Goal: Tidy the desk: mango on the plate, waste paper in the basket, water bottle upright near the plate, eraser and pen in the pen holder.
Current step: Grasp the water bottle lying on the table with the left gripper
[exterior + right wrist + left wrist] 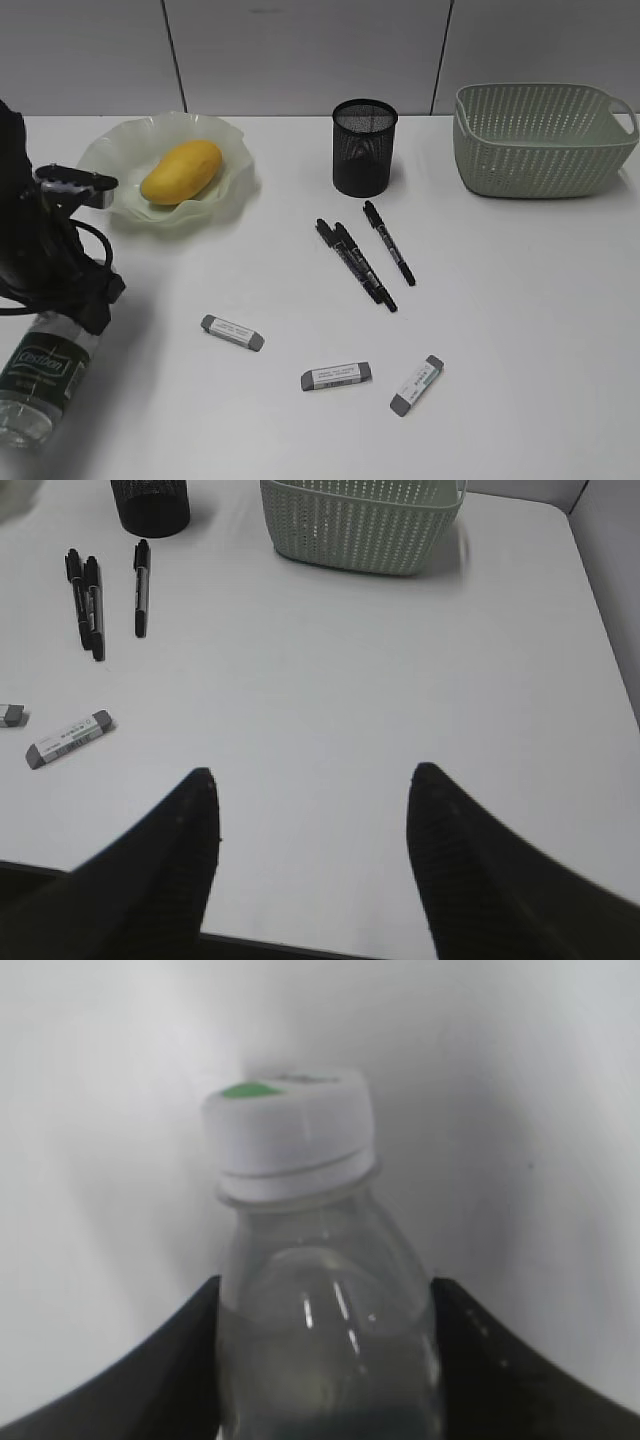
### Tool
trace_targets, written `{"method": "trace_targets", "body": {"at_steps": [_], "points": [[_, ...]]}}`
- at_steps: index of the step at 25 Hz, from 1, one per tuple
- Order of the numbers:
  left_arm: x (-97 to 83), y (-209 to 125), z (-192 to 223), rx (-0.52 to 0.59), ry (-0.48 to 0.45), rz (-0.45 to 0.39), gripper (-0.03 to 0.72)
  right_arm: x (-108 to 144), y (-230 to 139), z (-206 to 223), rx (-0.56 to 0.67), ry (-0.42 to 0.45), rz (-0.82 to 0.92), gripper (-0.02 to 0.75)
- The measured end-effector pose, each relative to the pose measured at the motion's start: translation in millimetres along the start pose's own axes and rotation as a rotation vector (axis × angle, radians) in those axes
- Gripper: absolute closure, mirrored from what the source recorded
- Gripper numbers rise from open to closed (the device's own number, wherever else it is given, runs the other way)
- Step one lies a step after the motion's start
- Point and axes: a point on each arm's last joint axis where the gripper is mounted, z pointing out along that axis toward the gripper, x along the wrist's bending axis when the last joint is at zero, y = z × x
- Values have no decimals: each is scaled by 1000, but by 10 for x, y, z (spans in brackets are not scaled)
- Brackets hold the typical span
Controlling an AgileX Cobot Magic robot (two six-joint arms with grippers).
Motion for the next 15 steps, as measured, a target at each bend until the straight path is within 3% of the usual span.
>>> {"method": "trace_targets", "body": {"at_steps": [2, 4, 9, 12, 15], "points": [[-1, 9, -100, -67, -1, -2, 262, -1, 0, 0, 0, -1, 0, 262], [-3, -26, -286, -203, -2, -6, 262, -1, 0, 0, 0, -1, 0, 262], [-15, -519, -794, -750, -12, -33, 262, -1, 0, 0, 0, -1, 0, 263], [-14, -836, -809, -1052, 18, 23, 263, -1, 0, 0, 0, -1, 0, 263], [2, -954, -669, -1209, 42, 60, 263, -1, 0, 0, 0, -1, 0, 263]]}}
